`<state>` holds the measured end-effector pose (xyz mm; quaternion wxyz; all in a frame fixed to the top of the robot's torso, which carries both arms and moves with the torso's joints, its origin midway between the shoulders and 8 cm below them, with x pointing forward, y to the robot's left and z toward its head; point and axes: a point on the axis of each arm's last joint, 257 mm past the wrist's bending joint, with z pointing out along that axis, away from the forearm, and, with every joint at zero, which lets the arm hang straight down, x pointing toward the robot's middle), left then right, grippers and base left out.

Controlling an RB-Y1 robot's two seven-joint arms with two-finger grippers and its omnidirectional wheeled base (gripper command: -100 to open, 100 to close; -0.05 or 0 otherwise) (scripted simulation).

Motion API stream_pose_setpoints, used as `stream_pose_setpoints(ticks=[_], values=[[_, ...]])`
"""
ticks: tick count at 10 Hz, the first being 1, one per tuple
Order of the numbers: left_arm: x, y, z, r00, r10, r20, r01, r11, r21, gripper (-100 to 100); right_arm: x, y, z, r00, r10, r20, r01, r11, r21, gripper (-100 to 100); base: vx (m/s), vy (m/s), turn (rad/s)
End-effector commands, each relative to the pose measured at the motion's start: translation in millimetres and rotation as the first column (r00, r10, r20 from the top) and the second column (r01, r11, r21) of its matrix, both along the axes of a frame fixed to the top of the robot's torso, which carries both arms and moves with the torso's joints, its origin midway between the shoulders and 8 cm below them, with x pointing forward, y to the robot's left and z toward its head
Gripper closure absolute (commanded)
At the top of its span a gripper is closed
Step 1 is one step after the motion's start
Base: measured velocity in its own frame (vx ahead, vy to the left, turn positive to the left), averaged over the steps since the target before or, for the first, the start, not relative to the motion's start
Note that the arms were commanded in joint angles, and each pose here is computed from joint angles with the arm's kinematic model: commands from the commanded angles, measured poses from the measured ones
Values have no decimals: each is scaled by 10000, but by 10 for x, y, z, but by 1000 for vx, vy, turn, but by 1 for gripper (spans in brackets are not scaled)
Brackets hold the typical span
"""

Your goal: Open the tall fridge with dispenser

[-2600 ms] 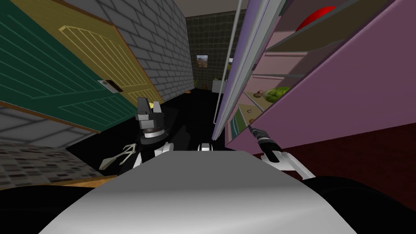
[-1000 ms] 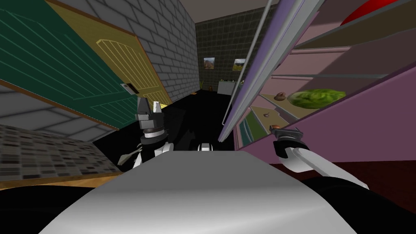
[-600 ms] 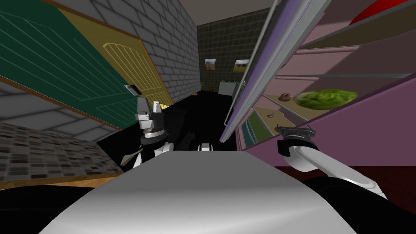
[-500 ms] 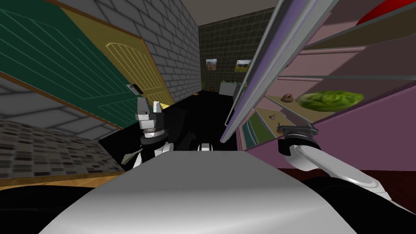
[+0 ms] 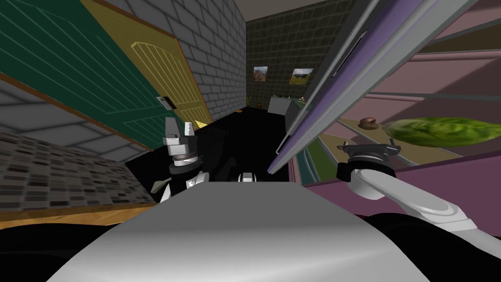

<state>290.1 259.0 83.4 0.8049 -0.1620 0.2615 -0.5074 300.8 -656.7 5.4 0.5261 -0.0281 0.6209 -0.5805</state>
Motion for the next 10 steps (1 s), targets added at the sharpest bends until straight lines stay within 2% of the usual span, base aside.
stream_pose_setpoints(ticks=[1, 2, 3, 5, 6, 7, 8, 9, 10], values=[[0, 0, 0, 10000, 0, 0, 0, 10000, 0, 0, 47, 32, 276, 9999, -121, 114, 130, 9963, -855, -100, 30, 88, 41], [0, 0, 0, 10000, 0, 0, 0, 10000, 0, 0, 65, 48, 374, 9998, -145, 166, 164, 9928, -1189, -100, 36, 75, 44], [0, 0, 0, 10000, 0, 0, 0, 10000, 1, 0, 61, 31, 320, 9999, -120, 124, 131, 9951, -983, -100, 16, 33, 9], [0, 0, 0, 10000, 1, -2, -1, 10000, 3, 0, 172, 56, 488, 9999, 43, 143, -27, 9943, -1062, -100, 61, -34, -87], [0, 1, 0, 10000, 2, -2, -2, 10000, 3, 0, 147, 37, 467, 9999, -3, 158, 19, 9946, -1042, -100, 36, -29, -10], [0, 0, 0, 10000, 1, -1, -1, 10000, 3, 0, 97, 36, 385, 9999, -79, 142, 94, 9946, -1035, 100, -26, 7, 102], [0, 0, 0, 10000, 0, 0, 0, 10000, 2, 0, 61, 29, 333, 9998, -136, 142, 150, 9947, -1021, 100, -61, 39, 78], [0, 0, 0, 10000, 0, 0, 0, 10000, 1, 0, 81, 27, 375, 9999, -97, 134, 111, 9946, -1035, 100, -29, 23, 5], [0, 0, 0, 10000, 0, 0, 0, 10000, 1, 0, 99, -30, 367, 9998, -180, -74, 171, 9947, -1011, -100, 31, 53, -51]])
